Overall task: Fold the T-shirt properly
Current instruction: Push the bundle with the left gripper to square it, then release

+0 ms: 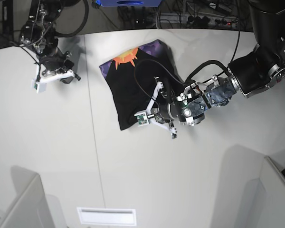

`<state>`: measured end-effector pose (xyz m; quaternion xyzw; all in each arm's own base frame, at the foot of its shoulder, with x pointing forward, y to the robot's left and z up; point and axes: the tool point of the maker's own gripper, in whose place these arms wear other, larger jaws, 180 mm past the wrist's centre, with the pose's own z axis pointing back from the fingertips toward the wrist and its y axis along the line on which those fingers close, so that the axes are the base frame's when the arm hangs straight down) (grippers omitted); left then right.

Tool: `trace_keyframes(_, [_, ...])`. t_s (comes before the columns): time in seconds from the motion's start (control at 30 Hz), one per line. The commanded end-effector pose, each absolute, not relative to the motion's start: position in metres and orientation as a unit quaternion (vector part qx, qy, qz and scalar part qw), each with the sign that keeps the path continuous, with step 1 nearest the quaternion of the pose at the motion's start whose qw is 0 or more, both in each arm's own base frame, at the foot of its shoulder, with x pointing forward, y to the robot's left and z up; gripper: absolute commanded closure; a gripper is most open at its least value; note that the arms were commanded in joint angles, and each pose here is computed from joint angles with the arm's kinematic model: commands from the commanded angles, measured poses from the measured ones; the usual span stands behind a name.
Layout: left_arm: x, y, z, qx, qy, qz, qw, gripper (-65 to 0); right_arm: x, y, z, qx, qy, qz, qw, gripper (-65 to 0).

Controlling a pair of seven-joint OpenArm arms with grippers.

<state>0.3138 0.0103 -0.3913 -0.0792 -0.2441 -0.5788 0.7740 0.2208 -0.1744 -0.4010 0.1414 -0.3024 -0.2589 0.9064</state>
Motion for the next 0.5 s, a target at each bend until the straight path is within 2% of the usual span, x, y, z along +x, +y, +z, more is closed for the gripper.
trace_keyframes(0.0, [0.325,0.002,-0.375,-0.082,-0.272,-0.592,0.754,0.0,0.225,-0.170,-0.394,0.150,-0.316,-0.261,0.900,0.0])
trace_keyframes(0.2, [0.327,0.019,-0.402,-0.007,-0.262,-0.689,0.676,0.0,0.223,-0.168,-0.395,0.153,-0.312,-0.264,0.900,0.0])
trace_keyframes(0.3, [0.319,0.009,-0.406,-0.002,-0.263,-0.730,0.631,0.0,0.222,-0.168,-0.396,0.152,-0.311,-0.265,0.900,0.0])
trace_keyframes(0.47, [0.319,-0.015,-0.400,-0.022,-0.282,-0.728,0.625,0.0,0.222,-0.168,-0.396,0.152,-0.311,-0.265,0.900,0.0])
